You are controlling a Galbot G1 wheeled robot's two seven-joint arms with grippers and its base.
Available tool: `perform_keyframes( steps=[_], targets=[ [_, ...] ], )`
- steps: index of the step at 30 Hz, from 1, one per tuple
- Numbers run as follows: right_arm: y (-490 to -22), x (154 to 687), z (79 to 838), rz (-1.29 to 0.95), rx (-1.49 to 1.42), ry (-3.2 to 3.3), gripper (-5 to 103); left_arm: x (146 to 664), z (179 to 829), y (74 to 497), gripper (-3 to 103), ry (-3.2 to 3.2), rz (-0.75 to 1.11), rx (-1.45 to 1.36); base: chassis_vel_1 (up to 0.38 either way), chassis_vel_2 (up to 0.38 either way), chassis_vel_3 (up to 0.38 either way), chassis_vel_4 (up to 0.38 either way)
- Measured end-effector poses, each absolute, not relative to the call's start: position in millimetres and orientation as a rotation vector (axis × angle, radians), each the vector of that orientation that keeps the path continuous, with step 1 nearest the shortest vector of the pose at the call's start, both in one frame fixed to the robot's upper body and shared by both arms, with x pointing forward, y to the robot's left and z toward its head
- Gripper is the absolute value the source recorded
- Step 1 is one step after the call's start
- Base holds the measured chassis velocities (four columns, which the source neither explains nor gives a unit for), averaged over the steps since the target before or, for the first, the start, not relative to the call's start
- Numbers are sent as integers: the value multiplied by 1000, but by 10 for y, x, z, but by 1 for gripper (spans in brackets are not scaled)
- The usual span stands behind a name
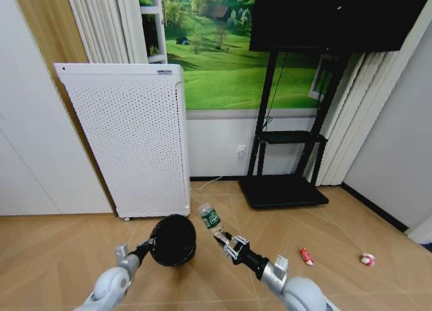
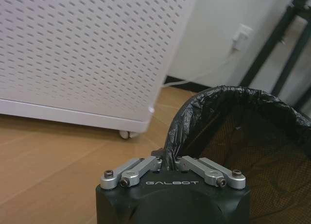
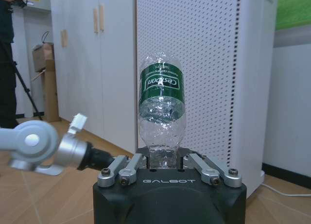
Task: Pick up the trash bin and place the garbage on the floor into it.
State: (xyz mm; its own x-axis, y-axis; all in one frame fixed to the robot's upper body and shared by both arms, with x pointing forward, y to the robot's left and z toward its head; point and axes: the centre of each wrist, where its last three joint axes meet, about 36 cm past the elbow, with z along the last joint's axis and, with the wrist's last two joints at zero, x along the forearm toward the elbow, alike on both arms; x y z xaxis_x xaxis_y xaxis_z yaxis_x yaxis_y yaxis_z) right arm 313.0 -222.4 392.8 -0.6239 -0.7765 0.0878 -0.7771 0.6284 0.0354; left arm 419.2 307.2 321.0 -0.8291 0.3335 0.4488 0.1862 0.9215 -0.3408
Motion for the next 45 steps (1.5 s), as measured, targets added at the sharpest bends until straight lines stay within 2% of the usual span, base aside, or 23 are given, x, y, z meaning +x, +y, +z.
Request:
perform_keyframes(
  steps=[6,13,14,16,19,20,23,26,27,28,30,31,32,34,38,45],
  targets=[
    [-2002,3144,3639,34,1386,-2686,27,4235,3184,2763,4,-2505,367,-572,0,0,0,0],
    [-1942,3188,3514,44,1384,-2674,27,4153,3338,2679,4,-2490,389,-671,0,0,0,0],
    [-1942,3200,3494,51,1376,-2678,25,4119,3383,2696,4,-2491,386,-679,0,0,0,0],
    [-1941,3206,3483,53,1371,-2683,28,4097,3415,2719,4,-2494,386,-681,0,0,0,0],
    [-1915,3199,3474,44,1350,-2703,44,3955,3472,2818,4,-2498,387,-663,0,0,0,0],
    [-1915,3199,3474,44,1350,-2703,44,3955,3472,2818,4,-2498,387,-663,0,0,0,0],
    [-1863,3148,3449,19,1346,-2728,61,3787,3478,2911,4,-2504,384,-626,0,0,0,0],
    [-1850,3134,3445,13,1344,-2732,61,3752,3476,2922,4,-2505,386,-619,0,0,0,0],
    [-1833,3113,3444,4,1344,-2736,71,3700,3475,2934,4,-2506,391,-605,0,0,0,0],
    [-1833,3113,3444,4,1344,-2736,71,3700,3475,2934,4,-2506,391,-605,0,0,0,0],
    [-1796,3071,3460,-32,1349,-2759,83,3578,3479,2953,4,-2512,401,-561,0,0,0,0],
    [-1796,3071,3460,-32,1349,-2759,83,3578,3479,2953,4,-2512,401,-561,0,0,0,0],
    [-1789,3067,3466,-42,1344,-2772,88,3559,3495,2959,4,-2515,400,-545,0,0,0,0],
    [-1808,3080,3472,-59,1272,-2855,97,3502,3742,2954,4,-2504,433,-338,0,0,0,0],
    [-1904,3104,3480,-25,1131,-2921,100,3483,4057,3041,4,-2483,495,-138,0,0,0,0],
    [-2046,3201,3492,47,946,-2951,100,3381,4429,3300,4,-2495,522,10,0,0,0,0]
  ],
)
